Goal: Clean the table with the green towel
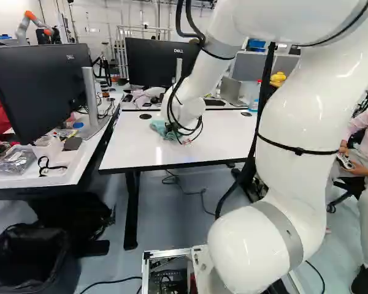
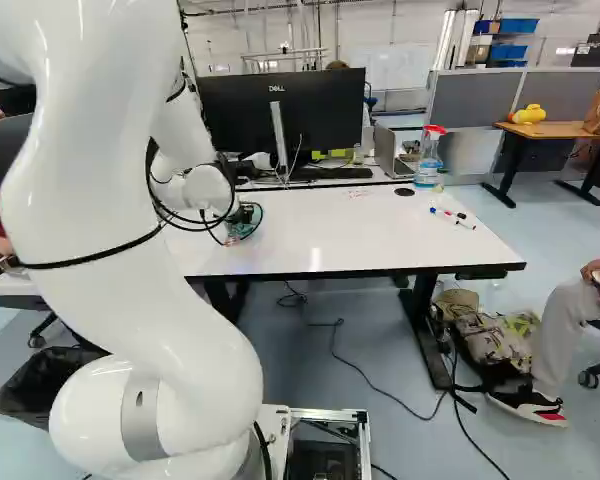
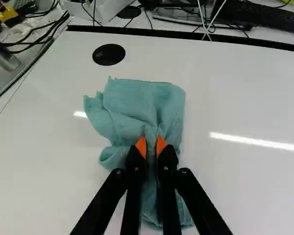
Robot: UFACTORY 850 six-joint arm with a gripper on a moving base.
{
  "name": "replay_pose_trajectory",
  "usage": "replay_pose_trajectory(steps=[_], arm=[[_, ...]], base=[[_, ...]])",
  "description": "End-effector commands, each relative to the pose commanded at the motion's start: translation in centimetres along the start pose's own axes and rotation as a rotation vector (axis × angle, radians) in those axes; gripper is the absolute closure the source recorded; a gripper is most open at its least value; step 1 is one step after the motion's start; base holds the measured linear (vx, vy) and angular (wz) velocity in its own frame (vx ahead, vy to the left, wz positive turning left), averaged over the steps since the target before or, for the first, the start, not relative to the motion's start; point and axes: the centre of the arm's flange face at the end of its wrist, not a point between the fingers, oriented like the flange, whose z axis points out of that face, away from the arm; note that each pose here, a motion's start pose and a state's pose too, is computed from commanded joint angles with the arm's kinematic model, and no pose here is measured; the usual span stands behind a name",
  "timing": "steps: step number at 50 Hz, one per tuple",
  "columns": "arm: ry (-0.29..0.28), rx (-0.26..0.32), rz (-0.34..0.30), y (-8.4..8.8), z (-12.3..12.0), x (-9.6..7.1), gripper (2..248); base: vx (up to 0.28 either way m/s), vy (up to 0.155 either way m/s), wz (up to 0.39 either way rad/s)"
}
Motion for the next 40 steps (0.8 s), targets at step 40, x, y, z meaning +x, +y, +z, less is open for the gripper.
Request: replay_pose_trajectory(steps=[40], arm=[[0.030,-0.070,0.067,5.2,4.6,4.0,208]], base=[[0.000,0.000,0.000]])
